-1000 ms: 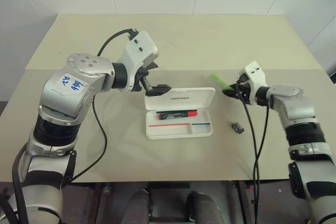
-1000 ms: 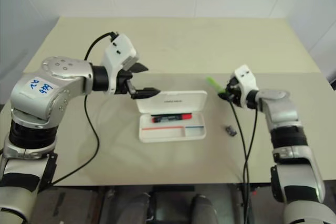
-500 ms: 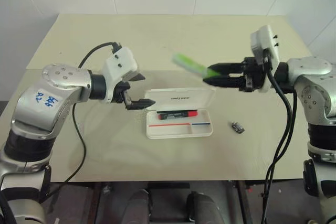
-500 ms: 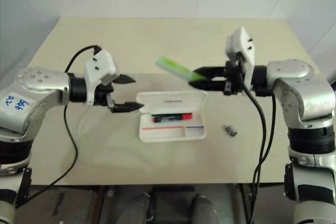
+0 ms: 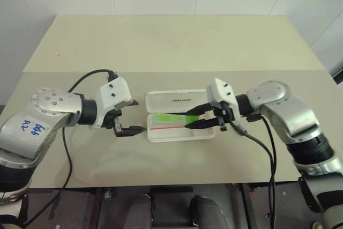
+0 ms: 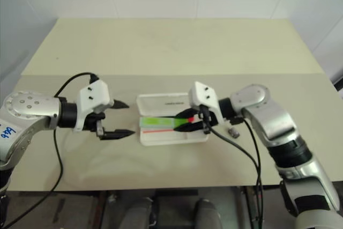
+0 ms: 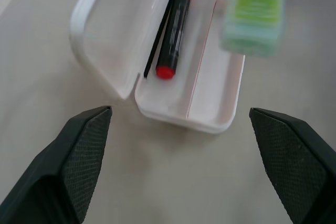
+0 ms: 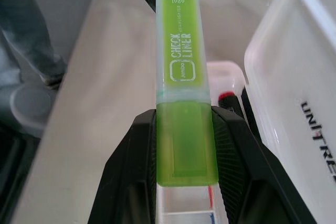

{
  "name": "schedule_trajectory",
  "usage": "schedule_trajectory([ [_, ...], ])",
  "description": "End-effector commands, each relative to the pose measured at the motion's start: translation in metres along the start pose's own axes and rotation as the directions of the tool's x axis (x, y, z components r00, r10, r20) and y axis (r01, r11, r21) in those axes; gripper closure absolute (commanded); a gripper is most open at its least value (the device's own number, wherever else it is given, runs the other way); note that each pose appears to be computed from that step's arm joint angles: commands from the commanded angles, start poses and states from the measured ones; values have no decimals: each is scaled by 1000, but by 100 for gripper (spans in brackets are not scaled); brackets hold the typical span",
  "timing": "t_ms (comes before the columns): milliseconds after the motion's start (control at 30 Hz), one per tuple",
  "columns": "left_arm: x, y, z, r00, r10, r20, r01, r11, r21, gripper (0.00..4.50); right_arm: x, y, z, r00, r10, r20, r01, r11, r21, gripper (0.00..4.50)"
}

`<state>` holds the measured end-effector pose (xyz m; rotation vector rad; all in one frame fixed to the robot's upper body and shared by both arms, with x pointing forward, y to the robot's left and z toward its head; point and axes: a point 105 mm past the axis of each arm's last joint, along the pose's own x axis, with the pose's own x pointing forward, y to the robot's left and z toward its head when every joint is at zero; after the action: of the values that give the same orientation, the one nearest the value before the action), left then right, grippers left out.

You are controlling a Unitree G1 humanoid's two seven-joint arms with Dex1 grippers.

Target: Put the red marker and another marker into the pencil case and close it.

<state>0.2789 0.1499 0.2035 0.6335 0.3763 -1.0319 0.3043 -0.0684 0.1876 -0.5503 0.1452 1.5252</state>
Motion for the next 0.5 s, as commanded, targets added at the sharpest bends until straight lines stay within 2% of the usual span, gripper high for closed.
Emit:
schedule_trajectory([
  [33, -5, -2, 6, 1000, 10, 3, -10, 999, 51, 0, 8, -4, -1, 1000, 11, 5, -10, 998, -55, 340],
  [500, -10, -6, -1, 999, 35, -12, -35, 999, 15, 0, 23, -1, -26, 993, 87, -77, -93, 992, -84, 340],
])
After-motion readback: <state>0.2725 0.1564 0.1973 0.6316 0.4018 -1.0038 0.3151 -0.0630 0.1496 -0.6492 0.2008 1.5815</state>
